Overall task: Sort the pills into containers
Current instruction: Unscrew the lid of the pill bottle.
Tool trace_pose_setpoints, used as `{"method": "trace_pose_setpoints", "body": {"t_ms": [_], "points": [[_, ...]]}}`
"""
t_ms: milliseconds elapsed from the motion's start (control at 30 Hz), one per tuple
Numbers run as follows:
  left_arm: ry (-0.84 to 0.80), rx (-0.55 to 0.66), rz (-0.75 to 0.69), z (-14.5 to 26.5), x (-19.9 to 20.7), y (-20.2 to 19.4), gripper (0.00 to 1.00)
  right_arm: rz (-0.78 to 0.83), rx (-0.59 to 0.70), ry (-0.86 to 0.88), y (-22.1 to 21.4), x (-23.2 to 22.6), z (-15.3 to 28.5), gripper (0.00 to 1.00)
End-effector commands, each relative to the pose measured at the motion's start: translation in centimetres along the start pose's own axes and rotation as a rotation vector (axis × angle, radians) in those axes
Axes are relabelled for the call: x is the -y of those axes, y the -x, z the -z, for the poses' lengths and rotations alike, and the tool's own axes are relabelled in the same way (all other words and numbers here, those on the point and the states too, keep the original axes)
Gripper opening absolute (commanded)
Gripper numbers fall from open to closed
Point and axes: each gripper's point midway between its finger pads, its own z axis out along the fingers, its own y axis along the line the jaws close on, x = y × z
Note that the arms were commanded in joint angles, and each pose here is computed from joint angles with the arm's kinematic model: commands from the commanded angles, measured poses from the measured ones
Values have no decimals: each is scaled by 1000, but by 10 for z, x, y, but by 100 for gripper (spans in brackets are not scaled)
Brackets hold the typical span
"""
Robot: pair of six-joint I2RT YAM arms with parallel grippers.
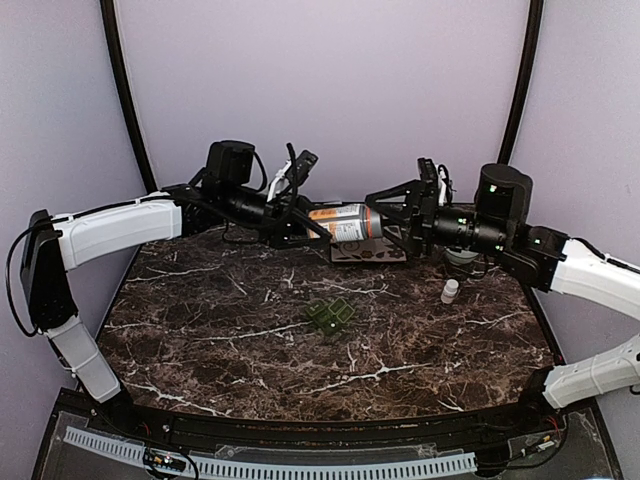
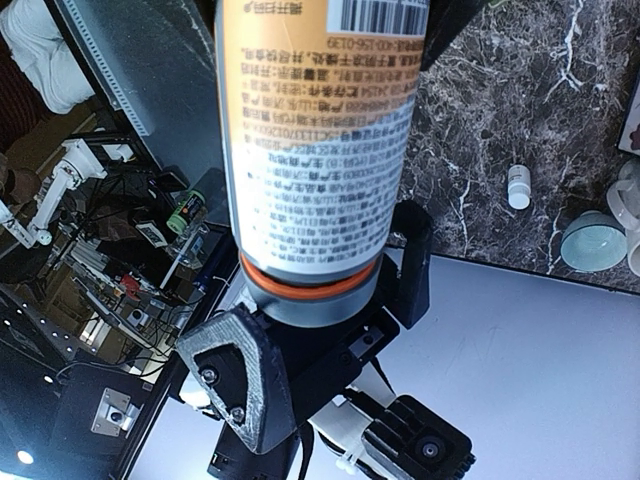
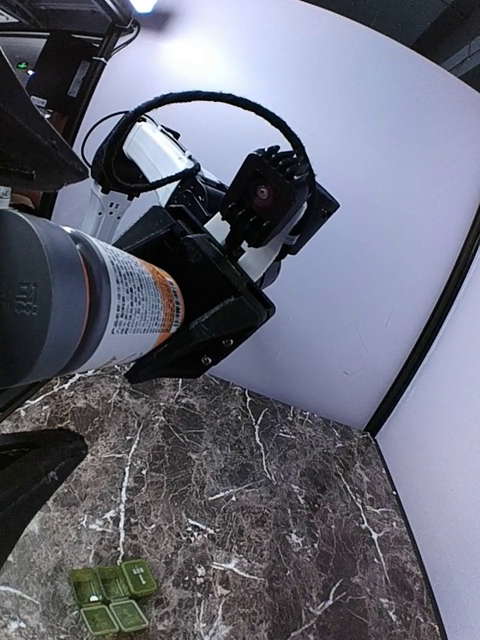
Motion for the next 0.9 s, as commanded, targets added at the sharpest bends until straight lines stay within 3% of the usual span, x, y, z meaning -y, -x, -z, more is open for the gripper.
{"method": "trace_pose_setpoints", "body": {"t_ms": [0, 133, 333, 433, 667, 867], "points": [[-21, 16, -59, 0, 9, 16, 0, 28, -7, 51, 2, -20, -2, 79], [-15, 17, -60, 0, 7, 16, 0, 31, -32, 47, -2, -19, -6, 65], [-14, 18, -61, -2, 5, 16, 0, 56, -74, 39, -9, -20, -10, 28], [-23, 19, -58, -2, 5, 17, 0, 101, -94, 21, -12, -19, -12, 17], [-37, 18, -39, 0, 7, 20, 0, 389, -137, -28, -15, -18, -9, 17], [-66, 21, -12, 3, 11, 20, 0, 688, -125, -63, -17, -6, 2, 26]]}}
